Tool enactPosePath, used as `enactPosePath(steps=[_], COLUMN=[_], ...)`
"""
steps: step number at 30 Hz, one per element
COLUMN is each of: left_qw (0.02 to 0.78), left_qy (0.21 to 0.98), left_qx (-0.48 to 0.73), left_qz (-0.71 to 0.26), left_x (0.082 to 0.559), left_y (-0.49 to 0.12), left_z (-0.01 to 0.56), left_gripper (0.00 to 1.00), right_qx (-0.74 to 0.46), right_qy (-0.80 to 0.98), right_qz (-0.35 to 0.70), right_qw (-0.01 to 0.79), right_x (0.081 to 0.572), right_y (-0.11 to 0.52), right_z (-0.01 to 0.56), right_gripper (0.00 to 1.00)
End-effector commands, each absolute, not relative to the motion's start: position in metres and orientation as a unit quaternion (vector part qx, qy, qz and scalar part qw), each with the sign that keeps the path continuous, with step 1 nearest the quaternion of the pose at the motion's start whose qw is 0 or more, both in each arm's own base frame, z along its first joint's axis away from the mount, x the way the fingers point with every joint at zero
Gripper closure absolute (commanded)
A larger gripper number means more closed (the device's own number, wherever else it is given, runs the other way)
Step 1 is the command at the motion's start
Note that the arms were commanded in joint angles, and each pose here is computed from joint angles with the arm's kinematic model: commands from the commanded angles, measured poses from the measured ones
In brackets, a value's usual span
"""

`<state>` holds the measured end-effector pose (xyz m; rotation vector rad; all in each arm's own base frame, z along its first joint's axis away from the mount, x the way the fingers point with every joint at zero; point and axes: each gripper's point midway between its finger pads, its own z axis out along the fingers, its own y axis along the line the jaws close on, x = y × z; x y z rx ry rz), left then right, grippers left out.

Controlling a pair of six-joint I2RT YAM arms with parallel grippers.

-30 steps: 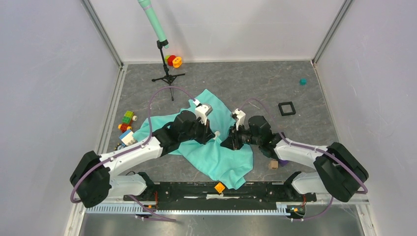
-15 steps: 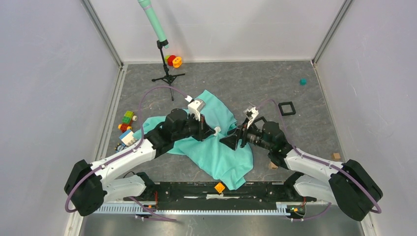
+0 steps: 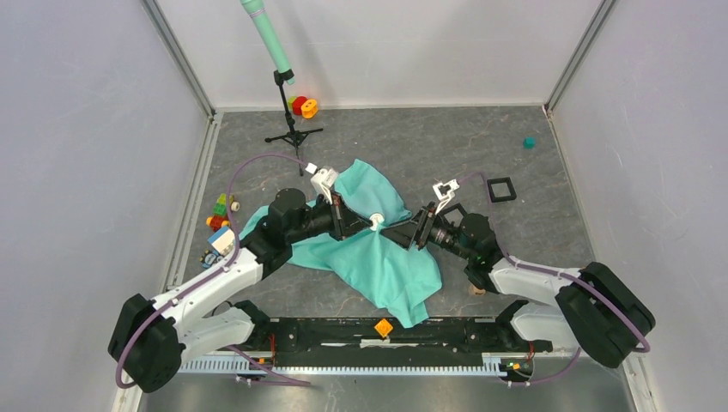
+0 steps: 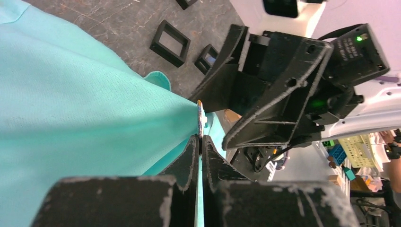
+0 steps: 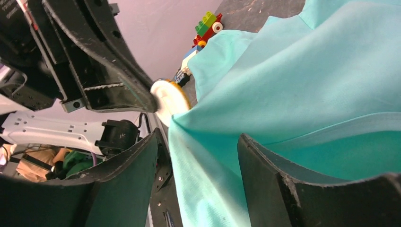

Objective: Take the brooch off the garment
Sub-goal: Remove the brooch from the clothes.

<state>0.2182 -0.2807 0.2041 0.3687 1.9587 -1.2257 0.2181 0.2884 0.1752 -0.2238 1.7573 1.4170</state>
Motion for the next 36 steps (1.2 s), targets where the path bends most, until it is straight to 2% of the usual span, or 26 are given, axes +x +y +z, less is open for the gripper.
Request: enactPosePath(steps=[1,4,9,13,16,28,36], left_qw=[0.403,0.397,0.397,0.402,0.401,0.402,0.398], left_qy=[0.727,0.726,0.72,0.719,0.719,0.717,0.718], left_qx=[0.149,0.155,0.158,0.157,0.157,0.158,0.165], left_qz=[-0.536,-0.54,-0.547,-0.545,-0.546,-0.547,-0.547], left_x=[0.208,0.206,0.204,0.205,0.205,0.206,0.205], left_y=[-0.284,-0.286,-0.286,-0.285,-0.286,-0.286,-0.288], left_z=[0.236,0.235,0.234,0.235,0.236,0.241,0.241], left_gripper=[0.98,0.98,0.98,0.98,0.98,0.98,0.98], right_qx=[-0.048,-0.042,-0.045,-0.046,-0.046,-0.051,-0.059], right_qy=[0.664,0.644,0.623,0.623,0.627,0.632,0.653], right_qz=[0.603,0.628,0.654,0.655,0.653,0.655,0.64], right_qw=[0.44,0.435,0.427,0.425,0.422,0.41,0.401], right_x=[0.228,0.225,0.222,0.222,0.221,0.219,0.221], right_y=[0.29,0.292,0.297,0.297,0.298,0.301,0.308], right_z=[0.205,0.217,0.229,0.228,0.224,0.217,0.202], right_gripper=[0.32,0.37,0.51,0.56,0.64,0.75,0.78])
